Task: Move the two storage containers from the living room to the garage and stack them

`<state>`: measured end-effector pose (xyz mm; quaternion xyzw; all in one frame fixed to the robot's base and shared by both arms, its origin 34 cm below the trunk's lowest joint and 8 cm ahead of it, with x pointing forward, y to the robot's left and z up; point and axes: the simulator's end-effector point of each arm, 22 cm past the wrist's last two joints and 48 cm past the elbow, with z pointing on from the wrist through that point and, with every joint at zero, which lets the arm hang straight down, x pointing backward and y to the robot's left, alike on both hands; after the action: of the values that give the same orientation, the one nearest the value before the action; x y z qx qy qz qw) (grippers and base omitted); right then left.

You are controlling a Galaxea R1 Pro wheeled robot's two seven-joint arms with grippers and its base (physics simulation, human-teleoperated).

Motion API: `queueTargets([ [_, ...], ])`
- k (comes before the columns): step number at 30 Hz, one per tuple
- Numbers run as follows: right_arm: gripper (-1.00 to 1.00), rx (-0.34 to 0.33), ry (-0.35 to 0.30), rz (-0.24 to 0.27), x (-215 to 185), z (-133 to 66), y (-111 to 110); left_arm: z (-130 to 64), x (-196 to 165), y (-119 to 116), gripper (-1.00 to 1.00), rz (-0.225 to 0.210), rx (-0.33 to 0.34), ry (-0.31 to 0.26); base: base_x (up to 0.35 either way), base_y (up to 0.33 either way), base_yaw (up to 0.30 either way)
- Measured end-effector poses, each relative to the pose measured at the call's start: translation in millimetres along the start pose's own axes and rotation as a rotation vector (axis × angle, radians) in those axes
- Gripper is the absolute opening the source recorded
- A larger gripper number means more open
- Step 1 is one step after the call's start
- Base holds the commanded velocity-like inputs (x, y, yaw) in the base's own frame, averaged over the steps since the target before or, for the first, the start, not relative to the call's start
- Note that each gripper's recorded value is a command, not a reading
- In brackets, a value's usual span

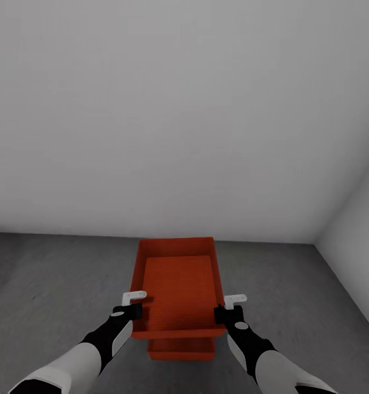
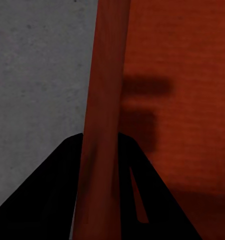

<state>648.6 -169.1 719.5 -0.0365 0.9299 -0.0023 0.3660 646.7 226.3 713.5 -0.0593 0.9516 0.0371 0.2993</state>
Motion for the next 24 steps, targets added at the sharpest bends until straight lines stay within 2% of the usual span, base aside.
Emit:
queueTargets([
  [24,-1.0,0.0,0.01,-0.001,5.5,2.0,0.4,2.8,5.6,0.3,-1.0,0.0,0.0,0.01,0.0,0.0,0.0],
])
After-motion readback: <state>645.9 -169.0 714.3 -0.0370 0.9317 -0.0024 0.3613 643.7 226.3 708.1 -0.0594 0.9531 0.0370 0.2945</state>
